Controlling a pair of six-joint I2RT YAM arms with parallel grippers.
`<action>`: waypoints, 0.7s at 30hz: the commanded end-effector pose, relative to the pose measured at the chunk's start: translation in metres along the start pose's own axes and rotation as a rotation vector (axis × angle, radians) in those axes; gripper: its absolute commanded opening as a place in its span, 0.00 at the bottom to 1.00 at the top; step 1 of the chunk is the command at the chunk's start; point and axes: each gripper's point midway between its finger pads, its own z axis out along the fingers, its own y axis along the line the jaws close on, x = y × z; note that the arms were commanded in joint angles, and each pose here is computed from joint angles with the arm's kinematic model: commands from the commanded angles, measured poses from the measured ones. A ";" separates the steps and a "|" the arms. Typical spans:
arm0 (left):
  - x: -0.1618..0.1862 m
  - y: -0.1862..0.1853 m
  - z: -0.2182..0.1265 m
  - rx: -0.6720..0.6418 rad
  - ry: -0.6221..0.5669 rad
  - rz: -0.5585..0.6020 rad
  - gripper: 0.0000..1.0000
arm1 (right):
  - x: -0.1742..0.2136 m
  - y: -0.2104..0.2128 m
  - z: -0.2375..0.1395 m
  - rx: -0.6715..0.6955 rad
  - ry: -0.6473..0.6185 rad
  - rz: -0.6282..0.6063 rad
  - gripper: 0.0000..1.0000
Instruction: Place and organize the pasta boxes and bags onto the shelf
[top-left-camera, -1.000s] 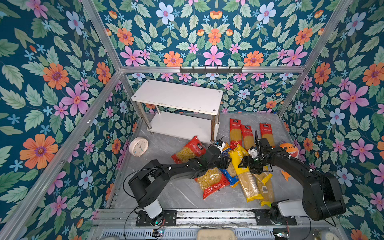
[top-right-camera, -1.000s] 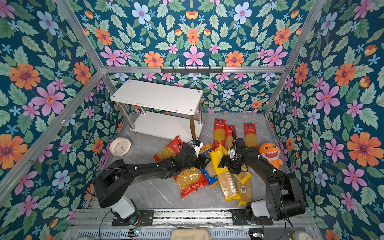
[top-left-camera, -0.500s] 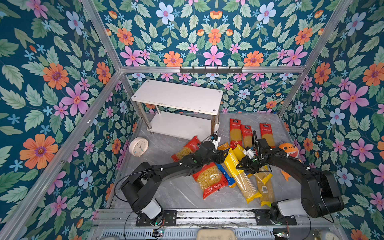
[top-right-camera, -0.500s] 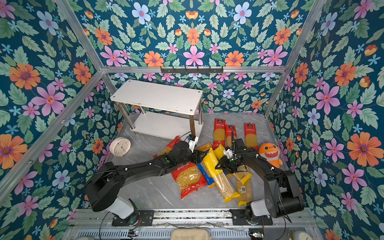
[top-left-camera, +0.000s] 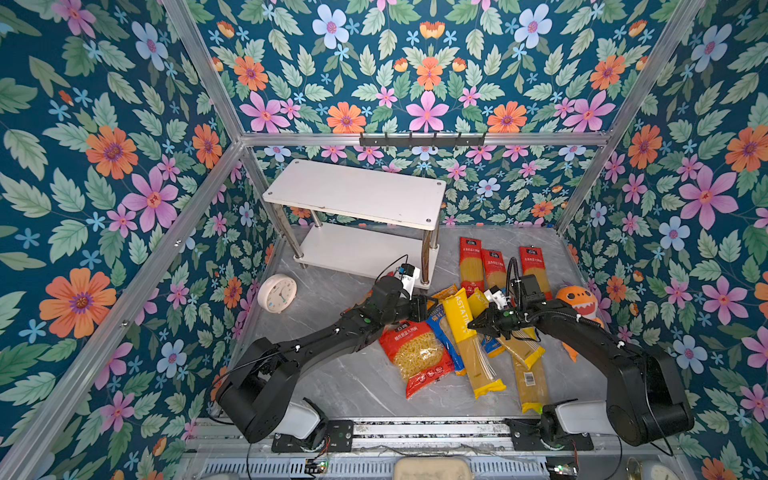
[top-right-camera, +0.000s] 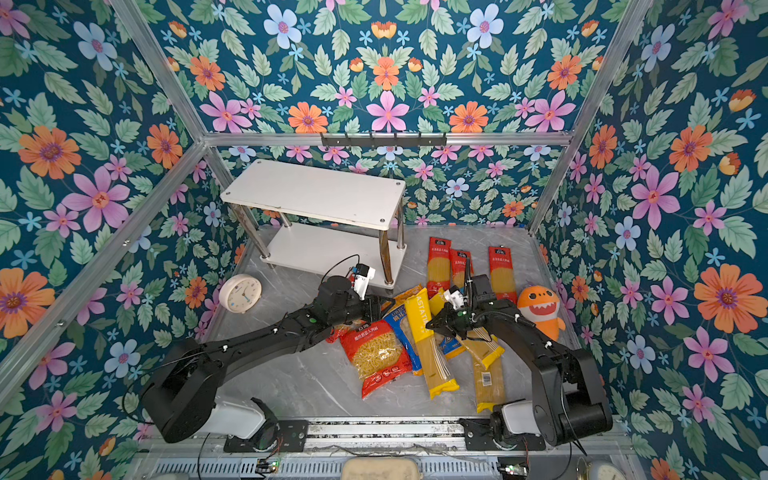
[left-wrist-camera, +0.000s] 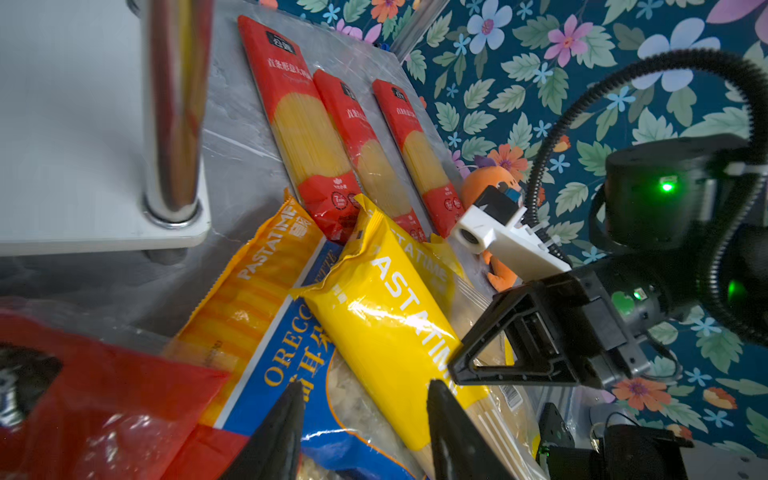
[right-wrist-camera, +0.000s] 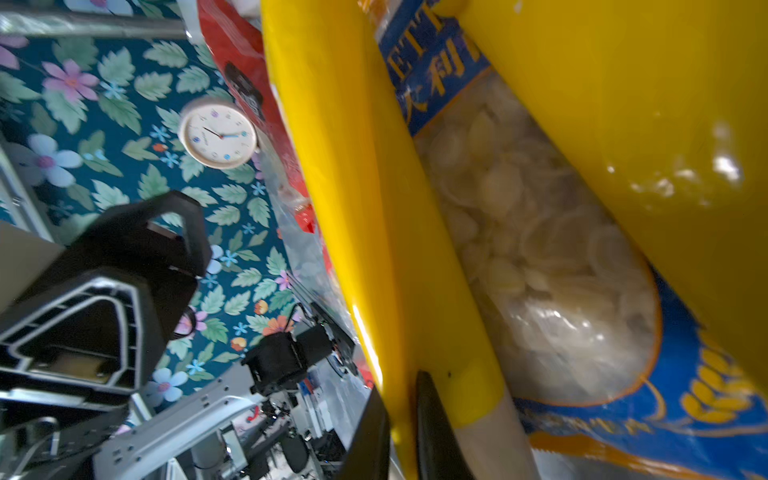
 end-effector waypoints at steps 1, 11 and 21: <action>-0.008 -0.003 -0.002 0.016 -0.030 -0.013 0.52 | -0.024 0.031 0.001 -0.127 -0.088 0.072 0.15; 0.026 0.015 0.016 0.000 0.068 -0.065 0.48 | -0.001 -0.027 0.017 0.131 0.047 -0.058 0.51; 0.035 -0.001 0.032 0.074 0.087 -0.102 0.42 | 0.003 -0.036 0.027 0.130 0.127 -0.187 0.57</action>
